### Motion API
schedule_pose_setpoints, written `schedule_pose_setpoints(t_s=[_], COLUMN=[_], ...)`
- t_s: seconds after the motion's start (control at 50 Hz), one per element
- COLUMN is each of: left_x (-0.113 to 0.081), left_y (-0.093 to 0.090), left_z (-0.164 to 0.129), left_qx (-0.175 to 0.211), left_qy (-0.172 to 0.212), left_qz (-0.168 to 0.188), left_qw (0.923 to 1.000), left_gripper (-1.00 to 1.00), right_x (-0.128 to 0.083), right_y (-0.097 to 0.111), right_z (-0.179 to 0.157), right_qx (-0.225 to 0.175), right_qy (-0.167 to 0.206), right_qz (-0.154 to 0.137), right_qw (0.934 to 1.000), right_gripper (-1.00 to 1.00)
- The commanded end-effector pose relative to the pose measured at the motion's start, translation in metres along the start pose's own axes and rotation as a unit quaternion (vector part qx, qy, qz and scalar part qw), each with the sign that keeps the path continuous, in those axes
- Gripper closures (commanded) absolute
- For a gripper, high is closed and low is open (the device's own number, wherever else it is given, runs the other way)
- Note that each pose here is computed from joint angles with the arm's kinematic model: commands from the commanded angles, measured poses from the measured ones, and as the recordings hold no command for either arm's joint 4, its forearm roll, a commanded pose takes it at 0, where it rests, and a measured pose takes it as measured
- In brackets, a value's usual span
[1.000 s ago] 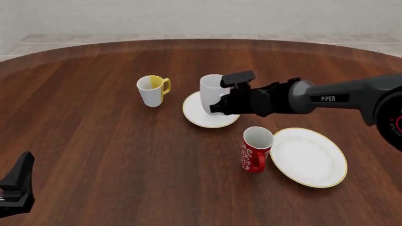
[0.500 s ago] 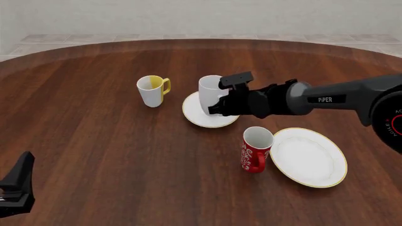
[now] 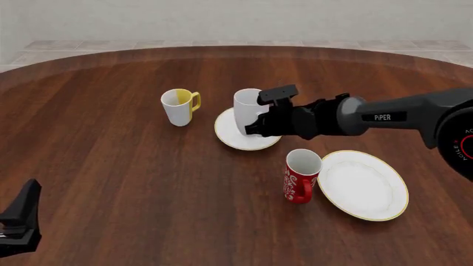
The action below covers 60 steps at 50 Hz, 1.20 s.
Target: Put the white mug on the left plate.
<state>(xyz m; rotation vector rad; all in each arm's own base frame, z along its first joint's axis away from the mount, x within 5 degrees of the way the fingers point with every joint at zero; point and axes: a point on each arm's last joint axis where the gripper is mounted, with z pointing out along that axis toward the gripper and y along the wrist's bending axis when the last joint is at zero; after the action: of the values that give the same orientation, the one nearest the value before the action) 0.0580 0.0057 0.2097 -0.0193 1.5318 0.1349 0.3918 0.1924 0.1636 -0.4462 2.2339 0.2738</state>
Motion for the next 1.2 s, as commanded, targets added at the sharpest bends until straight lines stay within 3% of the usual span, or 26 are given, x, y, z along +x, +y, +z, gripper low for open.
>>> schedule_pose_setpoints(t_s=[0.02,1.08,1.1,1.2], left_x=[0.0,0.0,0.0,0.0], left_y=[0.0,-0.001,-0.001,-0.001], left_z=[0.0,0.0,0.0,0.0], left_qx=[0.002,0.006,0.006,0.006], left_qy=[0.0,-0.001,-0.001,-0.001], left_qz=[0.001,0.004,0.004,0.003], left_qw=[1.0,1.0,1.0,1.0], left_gripper=[-1.0,-1.0,-1.0,-1.0], right_x=[0.008,0.015,0.015,0.015], right_y=[0.001,0.008,0.008,0.01], right_z=[0.004,0.011,0.011,0.01], right_qx=[0.0,-0.006,-0.006,-0.007], right_qy=[0.013,0.026,0.026,0.026], right_qz=[0.018,0.012,0.011,0.01], right_qw=[0.9998,0.9996,0.9996,0.9996], right_gripper=[1.0,1.0,-1.0,-1.0])
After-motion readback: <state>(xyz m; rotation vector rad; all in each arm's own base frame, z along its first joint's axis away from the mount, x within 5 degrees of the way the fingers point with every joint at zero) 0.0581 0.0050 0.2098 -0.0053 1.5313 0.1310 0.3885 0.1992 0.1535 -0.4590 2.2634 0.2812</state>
